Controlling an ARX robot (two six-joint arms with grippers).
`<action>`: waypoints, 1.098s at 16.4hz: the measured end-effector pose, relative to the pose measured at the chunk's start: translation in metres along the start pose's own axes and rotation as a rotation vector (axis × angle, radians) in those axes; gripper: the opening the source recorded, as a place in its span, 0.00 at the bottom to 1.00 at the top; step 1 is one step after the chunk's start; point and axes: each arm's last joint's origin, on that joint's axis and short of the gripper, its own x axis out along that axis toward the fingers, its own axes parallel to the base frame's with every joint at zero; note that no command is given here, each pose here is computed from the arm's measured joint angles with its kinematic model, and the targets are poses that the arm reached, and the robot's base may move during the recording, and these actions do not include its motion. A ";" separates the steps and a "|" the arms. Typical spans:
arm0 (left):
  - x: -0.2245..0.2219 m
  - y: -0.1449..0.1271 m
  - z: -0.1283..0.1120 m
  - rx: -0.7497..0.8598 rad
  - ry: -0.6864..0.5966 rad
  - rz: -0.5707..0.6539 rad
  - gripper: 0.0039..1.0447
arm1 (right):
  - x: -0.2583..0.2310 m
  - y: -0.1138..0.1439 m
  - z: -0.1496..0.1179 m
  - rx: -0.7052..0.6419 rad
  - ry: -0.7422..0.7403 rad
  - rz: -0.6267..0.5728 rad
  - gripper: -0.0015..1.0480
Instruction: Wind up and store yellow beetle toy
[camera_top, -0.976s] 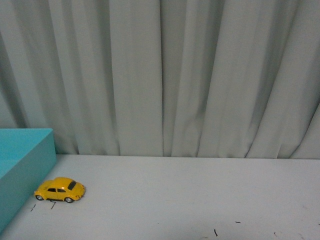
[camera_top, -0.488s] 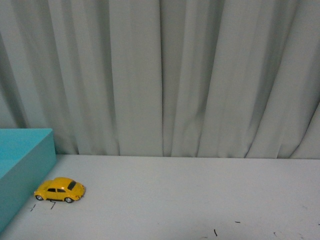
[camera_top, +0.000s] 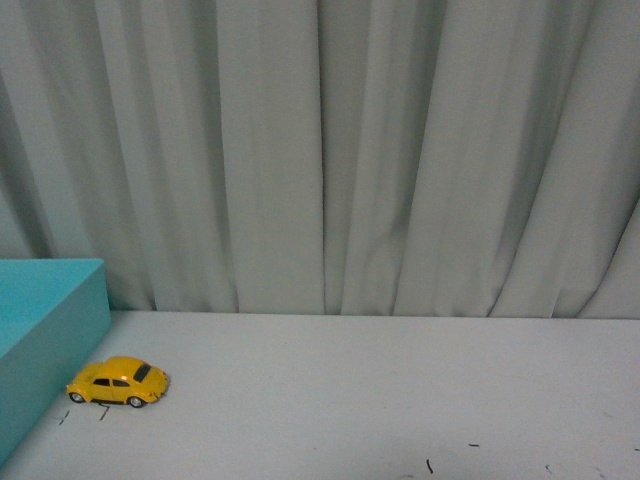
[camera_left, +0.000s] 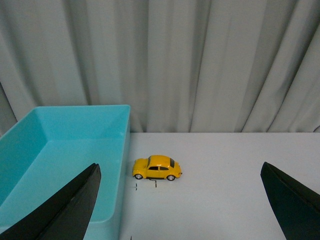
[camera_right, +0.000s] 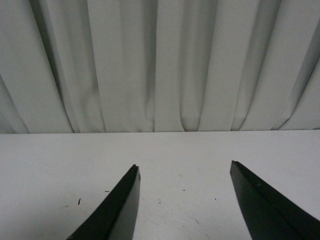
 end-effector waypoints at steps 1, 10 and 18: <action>0.000 0.000 0.000 0.000 0.000 0.000 0.94 | 0.000 0.000 0.000 0.000 0.000 0.000 0.63; 0.034 0.006 0.032 -0.192 0.221 0.172 0.94 | 0.000 0.000 0.000 0.000 0.002 -0.003 0.94; 0.169 0.051 0.058 0.112 0.267 0.144 0.94 | 0.000 0.000 0.000 0.000 0.001 -0.004 0.94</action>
